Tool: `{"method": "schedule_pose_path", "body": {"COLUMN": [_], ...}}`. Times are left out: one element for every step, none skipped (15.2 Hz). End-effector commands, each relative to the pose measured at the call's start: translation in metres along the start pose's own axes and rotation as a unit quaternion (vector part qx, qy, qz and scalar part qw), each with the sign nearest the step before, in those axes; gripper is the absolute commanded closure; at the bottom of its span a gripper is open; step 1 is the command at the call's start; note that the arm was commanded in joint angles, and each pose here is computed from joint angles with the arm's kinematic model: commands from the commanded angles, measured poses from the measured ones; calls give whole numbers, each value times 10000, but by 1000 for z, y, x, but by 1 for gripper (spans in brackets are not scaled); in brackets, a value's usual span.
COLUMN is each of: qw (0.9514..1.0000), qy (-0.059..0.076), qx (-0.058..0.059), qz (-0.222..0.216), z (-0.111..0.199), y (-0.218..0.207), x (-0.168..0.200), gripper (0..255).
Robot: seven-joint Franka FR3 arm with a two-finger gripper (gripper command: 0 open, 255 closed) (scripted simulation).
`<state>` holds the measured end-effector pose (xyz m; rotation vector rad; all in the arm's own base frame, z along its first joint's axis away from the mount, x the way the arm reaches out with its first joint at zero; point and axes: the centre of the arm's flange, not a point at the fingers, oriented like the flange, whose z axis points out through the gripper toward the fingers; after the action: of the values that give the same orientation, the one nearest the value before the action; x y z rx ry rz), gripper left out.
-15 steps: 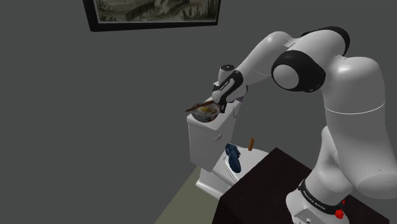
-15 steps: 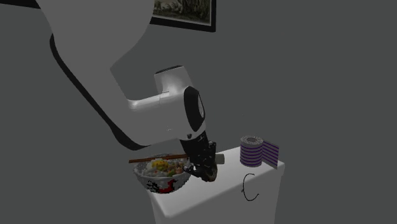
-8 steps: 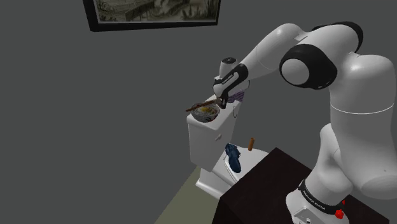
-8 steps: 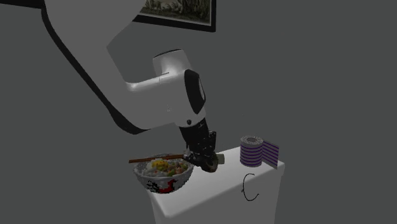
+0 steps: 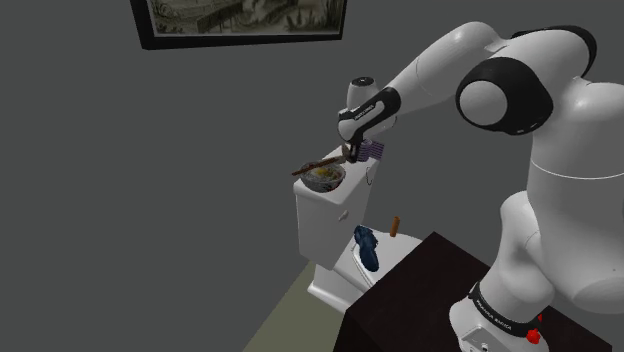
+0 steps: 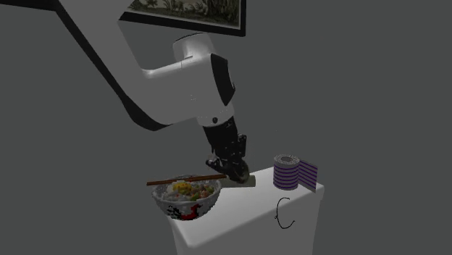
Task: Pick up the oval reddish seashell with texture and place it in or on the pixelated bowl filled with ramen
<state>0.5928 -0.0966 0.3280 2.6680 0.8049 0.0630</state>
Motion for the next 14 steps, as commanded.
{"method": "schedule_pose_path", "body": {"qw": [10000,10000,10000,10000,10000,10000,10000,10000,10000,10000,10000,10000,10000,10000], "qy": [-1,-1,-1,-1,-1,-1,-1,-1,-1,-1,-1,-1,-1,-1], "qx": [1,1,1,1,1,1,1,1,1,1,1,1,1,1], "qz": [0,0,0,0,0,0,0,0,0,0,0,0,0,0], "z": [-11,-15,-20,-25,-30,-35,-40,-45,-50,-55,-60,-65,-70,-75], "y": [4,6,8,10,12,13,15,17,19,21,22,24,26,28], "x": [-1,-1,-1,-2,-2,-2,-3,-3,-3,-4,-4,-4,-5,-5], "gripper": [255,255,255,255,255,255,255,255,255,255,255,255,255,255]}}
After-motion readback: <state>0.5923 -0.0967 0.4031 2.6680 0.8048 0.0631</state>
